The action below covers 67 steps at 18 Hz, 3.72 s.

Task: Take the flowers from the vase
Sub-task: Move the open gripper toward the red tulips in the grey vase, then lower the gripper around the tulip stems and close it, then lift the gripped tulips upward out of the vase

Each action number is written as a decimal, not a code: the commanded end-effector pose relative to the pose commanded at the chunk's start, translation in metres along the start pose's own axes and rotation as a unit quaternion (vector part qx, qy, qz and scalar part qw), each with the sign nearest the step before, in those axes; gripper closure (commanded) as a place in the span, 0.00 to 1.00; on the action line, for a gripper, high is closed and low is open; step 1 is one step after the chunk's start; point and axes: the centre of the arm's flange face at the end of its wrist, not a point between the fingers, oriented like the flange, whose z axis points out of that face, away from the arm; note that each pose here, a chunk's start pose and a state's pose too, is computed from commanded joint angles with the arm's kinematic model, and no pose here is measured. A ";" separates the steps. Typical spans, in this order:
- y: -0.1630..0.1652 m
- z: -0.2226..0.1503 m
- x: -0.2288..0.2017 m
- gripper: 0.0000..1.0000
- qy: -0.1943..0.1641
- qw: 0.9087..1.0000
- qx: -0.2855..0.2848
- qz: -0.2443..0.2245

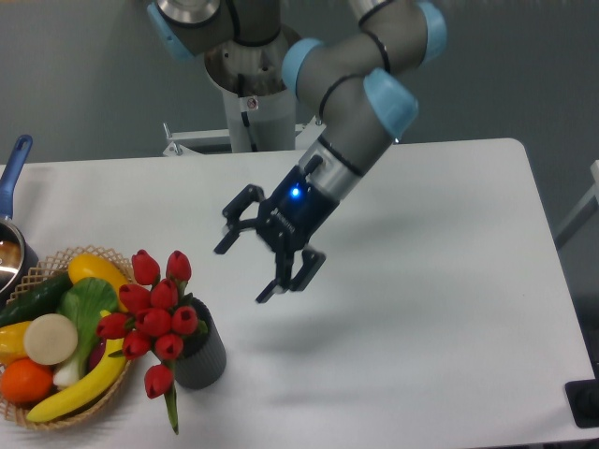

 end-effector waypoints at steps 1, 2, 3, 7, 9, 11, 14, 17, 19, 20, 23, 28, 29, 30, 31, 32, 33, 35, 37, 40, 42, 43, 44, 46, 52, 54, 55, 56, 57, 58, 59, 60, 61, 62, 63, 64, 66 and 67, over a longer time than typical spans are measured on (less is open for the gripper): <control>0.001 0.003 -0.002 0.00 0.002 1.000 0.000 -0.001; 0.004 0.006 -0.004 0.00 0.005 1.000 0.000 -0.004; 0.006 0.008 -0.007 0.00 0.006 1.000 0.000 -0.006; 0.002 0.019 -0.009 0.00 0.015 1.000 0.002 0.001; 0.005 0.024 -0.005 0.00 0.018 1.000 0.000 0.003; 0.004 0.026 -0.003 0.00 0.020 1.000 0.000 0.007; 0.002 0.034 0.002 0.00 0.026 1.000 -0.001 0.018; 0.002 0.034 0.004 0.00 0.027 0.999 -0.001 0.027; 0.005 0.042 0.005 0.00 0.033 0.998 -0.002 0.055; 0.013 0.049 0.002 0.00 0.037 0.997 -0.003 0.067; 0.016 0.059 0.005 0.00 0.045 0.996 -0.001 0.074; 0.012 0.069 0.011 0.00 0.056 0.996 0.002 0.074; 0.013 0.070 0.009 0.00 0.056 0.996 0.002 0.070; 0.012 0.071 0.008 0.00 0.056 0.996 0.001 0.066; 0.012 0.073 0.007 0.00 0.057 0.996 0.001 0.061; 0.013 0.073 0.006 0.00 0.057 0.997 0.001 0.059; 0.012 0.075 0.007 0.00 0.059 0.996 0.001 0.061; 0.006 0.077 0.007 0.00 0.060 0.996 0.001 0.065; 0.002 0.080 0.002 0.00 0.060 0.997 0.001 0.055; -0.001 0.094 0.003 0.00 0.070 0.996 -0.001 0.054; -0.001 0.095 0.002 0.00 0.070 0.996 -0.002 0.054; 0.000 0.096 0.003 0.00 0.071 0.996 -0.002 0.053; 0.001 0.096 0.003 0.00 0.071 0.996 -0.002 0.053; 0.000 0.097 0.003 0.00 0.072 0.996 -0.002 0.053; -0.002 0.098 0.010 0.10 0.074 0.996 -0.002 0.054; -0.004 0.097 0.010 0.26 0.074 0.996 -0.002 0.056; -0.003 0.097 0.010 0.32 0.073 0.996 -0.002 0.056; -0.003 0.097 0.010 0.36 0.073 0.996 -0.002 0.057; -0.003 0.096 0.010 0.44 0.073 0.996 0.000 0.056; -0.004 0.096 0.010 0.45 0.075 0.996 0.005 0.055; -0.004 0.095 0.010 0.49 0.076 0.996 0.010 0.054; -0.004 0.094 0.010 0.50 0.076 0.996 0.012 0.053; -0.003 0.094 0.009 0.55 0.076 0.996 0.013 0.052; 0.000 0.095 0.010 0.56 0.078 0.996 0.013 0.049; 0.001 0.094 0.010 0.57 0.077 0.996 0.012 0.048; 0.001 0.094 0.009 0.57 0.077 0.996 0.013 0.048; 0.000 0.092 0.009 0.58 0.076 0.996 0.014 0.046; 0.000 0.090 0.009 0.58 0.075 0.996 0.016 0.044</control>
